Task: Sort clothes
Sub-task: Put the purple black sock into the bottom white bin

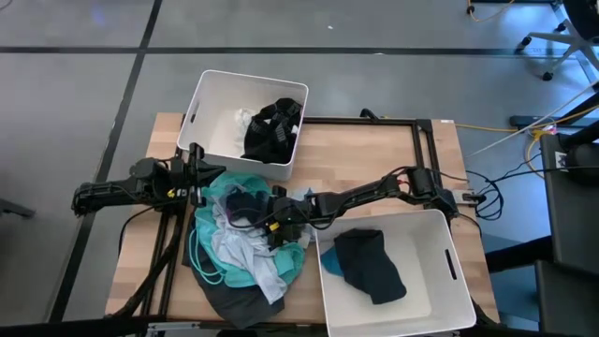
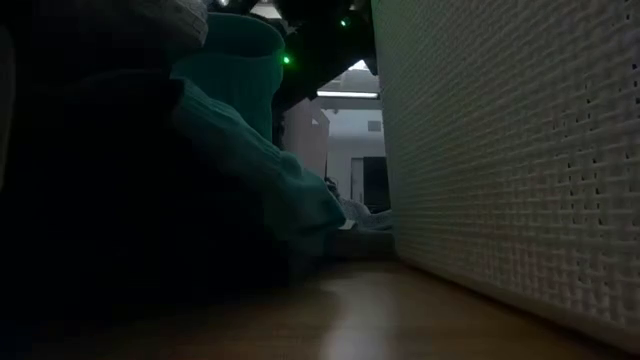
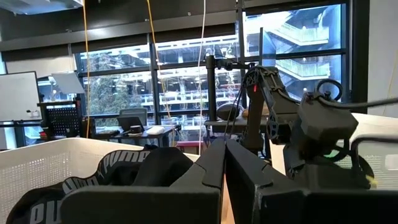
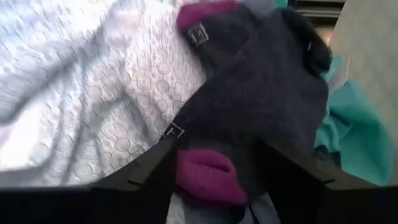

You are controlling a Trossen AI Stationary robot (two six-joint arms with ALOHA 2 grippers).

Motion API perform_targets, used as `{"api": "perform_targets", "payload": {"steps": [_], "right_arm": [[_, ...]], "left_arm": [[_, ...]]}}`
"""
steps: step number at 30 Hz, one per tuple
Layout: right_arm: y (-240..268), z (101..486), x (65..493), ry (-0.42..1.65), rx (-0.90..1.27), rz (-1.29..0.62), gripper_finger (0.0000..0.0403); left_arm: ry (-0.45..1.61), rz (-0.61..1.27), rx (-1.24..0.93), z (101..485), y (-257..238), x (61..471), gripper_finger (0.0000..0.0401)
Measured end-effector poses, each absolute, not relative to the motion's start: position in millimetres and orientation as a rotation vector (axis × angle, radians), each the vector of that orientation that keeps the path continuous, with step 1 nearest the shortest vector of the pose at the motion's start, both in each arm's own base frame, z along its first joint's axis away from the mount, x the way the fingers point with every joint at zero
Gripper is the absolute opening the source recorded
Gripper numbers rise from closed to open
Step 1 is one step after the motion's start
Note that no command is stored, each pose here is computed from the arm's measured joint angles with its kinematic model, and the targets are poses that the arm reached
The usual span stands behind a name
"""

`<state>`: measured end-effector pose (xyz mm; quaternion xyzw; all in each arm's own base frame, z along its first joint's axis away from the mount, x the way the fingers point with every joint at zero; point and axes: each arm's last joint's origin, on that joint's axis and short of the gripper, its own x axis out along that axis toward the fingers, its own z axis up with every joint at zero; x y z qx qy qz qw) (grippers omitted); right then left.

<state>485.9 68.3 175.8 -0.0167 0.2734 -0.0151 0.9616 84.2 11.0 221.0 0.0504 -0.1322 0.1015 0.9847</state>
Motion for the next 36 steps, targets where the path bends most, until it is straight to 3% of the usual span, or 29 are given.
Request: {"api": "perform_targets", "payload": {"steps": [11,16,24,36], "right_arm": [[68,176,486,0.551,-0.113,-0.028,0.0014],[69,184,483,0.541,-0.157,-0.098,0.0031],[81,235,463,0.506,-0.272,-0.127,0.0007],[110,314,406,0.476,-0.32,-0.127,0.0009]], "left_arm": [[-0.266,0.204,0.101,221,11,84,0.0004],[-0.265,0.204,0.1,221,11,84,0.0004],[-0.26,0.204,0.1,220,11,84,0.0004],[-0.259,0.203,0.101,220,11,84,0.0004]]}}
